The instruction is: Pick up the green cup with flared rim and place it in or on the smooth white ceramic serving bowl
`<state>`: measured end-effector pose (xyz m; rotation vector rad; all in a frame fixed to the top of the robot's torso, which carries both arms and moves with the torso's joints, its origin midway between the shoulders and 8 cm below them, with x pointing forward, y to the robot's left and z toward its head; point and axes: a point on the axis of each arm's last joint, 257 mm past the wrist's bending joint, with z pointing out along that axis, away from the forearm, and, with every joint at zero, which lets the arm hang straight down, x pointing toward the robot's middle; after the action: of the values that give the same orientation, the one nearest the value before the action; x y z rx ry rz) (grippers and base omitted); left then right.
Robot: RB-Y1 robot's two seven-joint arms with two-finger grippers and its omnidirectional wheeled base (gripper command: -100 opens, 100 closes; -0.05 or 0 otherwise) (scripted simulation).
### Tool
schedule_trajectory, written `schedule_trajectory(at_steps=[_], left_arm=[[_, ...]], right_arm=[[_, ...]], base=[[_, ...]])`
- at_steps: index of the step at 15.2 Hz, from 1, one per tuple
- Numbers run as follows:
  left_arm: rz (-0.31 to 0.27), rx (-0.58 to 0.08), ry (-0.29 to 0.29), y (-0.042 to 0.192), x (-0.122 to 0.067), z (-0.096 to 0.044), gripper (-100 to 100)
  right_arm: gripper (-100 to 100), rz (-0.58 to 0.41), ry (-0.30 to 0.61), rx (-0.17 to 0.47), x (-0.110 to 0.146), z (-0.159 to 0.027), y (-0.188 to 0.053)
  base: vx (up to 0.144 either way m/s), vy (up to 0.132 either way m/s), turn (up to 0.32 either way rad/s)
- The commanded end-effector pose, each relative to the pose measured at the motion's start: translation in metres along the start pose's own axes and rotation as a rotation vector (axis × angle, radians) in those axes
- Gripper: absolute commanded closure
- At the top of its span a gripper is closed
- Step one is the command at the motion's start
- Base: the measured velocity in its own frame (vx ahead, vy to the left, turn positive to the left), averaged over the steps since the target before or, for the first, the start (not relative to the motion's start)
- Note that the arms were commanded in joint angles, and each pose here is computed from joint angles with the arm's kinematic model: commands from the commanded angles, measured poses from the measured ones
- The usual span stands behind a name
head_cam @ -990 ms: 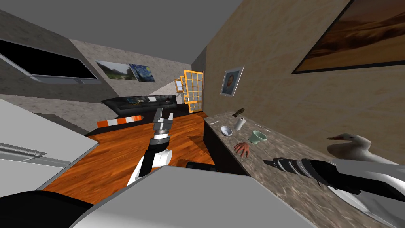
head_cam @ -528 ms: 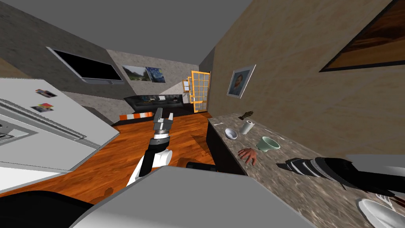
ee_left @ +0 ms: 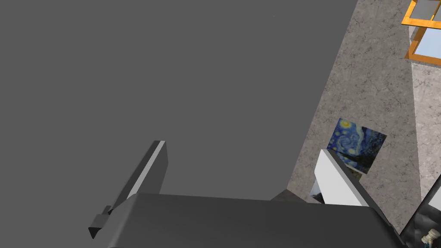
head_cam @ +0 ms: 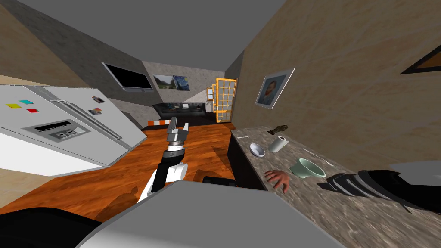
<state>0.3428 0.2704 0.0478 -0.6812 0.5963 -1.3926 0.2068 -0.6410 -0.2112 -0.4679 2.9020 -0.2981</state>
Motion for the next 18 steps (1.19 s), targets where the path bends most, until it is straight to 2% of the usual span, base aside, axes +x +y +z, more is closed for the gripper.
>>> schedule_trajectory(at_steps=[1, 4, 5, 8, 9, 14, 16, 17, 18], left_arm=[[0.0, 0.0, 0.0, 0.0, 0.0, 0.0, 0], [0.0, 0.0, 0.0, 0.0, 0.0, 0.0, 0], [0.0, 0.0, 0.0, 0.0, 0.0, 0.0, 0], [0.0, 0.0, 0.0, 0.0, 0.0, 0.0, 0], [0.0, 0.0, 0.0, 0.0, 0.0, 0.0, 0], [0.0, 0.0, 0.0, 0.0, 0.0, 0.0, 0], [0.0, 0.0, 0.0, 0.0, 0.0, 0.0, 0], [0.0, 0.0, 0.0, 0.0, 0.0, 0.0, 0], [0.0, 0.0, 0.0, 0.0, 0.0, 0.0, 0]], right_arm=[[-100, -0.013, 0.028, 0.011, 0.006, -0.006, -0.004], [-100, -0.024, 0.108, -0.015, 0.038, -0.007, 0.006], [-100, -0.024, 0.108, -0.015, 0.038, -0.007, 0.006], [-100, -0.012, 0.15, -0.066, 0.062, -0.002, 0.028], [-100, -0.017, 0.136, -0.046, 0.055, -0.006, 0.018], [-100, 0.005, 0.132, -0.044, 0.076, 0.011, 0.019], [-100, 0.004, 0.132, -0.045, 0.075, 0.01, 0.019], [100, 0.005, 0.132, -0.044, 0.076, 0.011, 0.019], [100, 0.005, 0.132, -0.044, 0.076, 0.011, 0.019]], base=[[0.031, -0.034, 0.24], [0.058, -0.033, 0.337], [0.065, -0.05, 0.223], [0.062, -0.03, 0.162], [0.036, -0.021, 0.06], [-0.004, 0.009, 0.056], [-0.008, 0.011, 0.036], [0.0, 0.0, 0.0], [0.0, 0.0, 0.0]])
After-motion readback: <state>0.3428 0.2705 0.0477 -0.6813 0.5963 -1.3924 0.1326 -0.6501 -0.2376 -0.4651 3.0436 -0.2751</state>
